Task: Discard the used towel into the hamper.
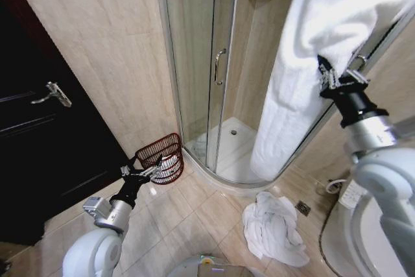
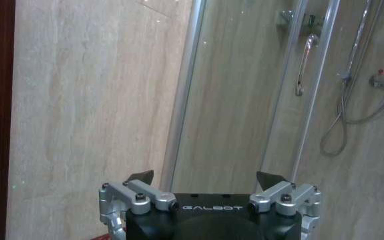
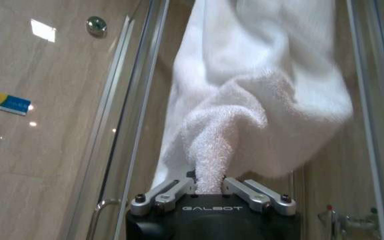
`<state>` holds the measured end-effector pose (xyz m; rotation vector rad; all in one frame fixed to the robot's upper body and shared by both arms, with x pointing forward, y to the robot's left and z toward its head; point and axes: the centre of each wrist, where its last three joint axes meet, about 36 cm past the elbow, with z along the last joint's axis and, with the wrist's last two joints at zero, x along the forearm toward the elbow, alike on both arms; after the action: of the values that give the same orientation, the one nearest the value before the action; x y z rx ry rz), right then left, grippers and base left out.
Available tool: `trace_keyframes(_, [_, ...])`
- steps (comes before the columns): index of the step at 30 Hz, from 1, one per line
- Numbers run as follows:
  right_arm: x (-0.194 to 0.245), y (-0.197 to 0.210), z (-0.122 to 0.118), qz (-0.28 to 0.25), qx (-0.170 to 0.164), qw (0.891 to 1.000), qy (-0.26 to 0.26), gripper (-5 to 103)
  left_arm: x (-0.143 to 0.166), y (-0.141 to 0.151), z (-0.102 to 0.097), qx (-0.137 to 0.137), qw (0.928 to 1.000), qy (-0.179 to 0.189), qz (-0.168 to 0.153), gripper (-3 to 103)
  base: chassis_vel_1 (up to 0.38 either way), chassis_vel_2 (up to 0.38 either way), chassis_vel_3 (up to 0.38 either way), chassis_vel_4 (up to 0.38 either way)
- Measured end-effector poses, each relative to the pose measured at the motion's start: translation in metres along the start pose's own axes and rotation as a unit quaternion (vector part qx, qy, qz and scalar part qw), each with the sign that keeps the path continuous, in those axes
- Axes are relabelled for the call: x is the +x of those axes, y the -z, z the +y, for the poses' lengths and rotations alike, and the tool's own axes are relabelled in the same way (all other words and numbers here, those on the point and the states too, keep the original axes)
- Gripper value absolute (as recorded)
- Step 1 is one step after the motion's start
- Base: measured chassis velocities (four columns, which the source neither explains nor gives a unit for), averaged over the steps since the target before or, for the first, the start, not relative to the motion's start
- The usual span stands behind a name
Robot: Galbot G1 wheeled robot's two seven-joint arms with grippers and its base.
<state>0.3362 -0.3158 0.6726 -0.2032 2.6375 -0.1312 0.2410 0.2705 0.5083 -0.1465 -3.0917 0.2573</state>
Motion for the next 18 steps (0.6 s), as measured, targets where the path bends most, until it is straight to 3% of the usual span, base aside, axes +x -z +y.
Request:
trace_keyframes(8, [0.049, -0.025, 0.019, 0.027, -0.016, 0.999, -0.023, 7, 0.0, 0.0, 0.0, 0.0, 1.0, 0.0, 0.0, 100, 0.0, 0.0, 0.0, 0.0])
trace_keyframes(18, [0.084, -0.045, 0.03, 0.026, -0.007, 0.998, -0.062, 7, 0.0, 0.0, 0.0, 0.0, 1.0, 0.0, 0.0, 100, 0.0, 0.0, 0.0, 0.0])
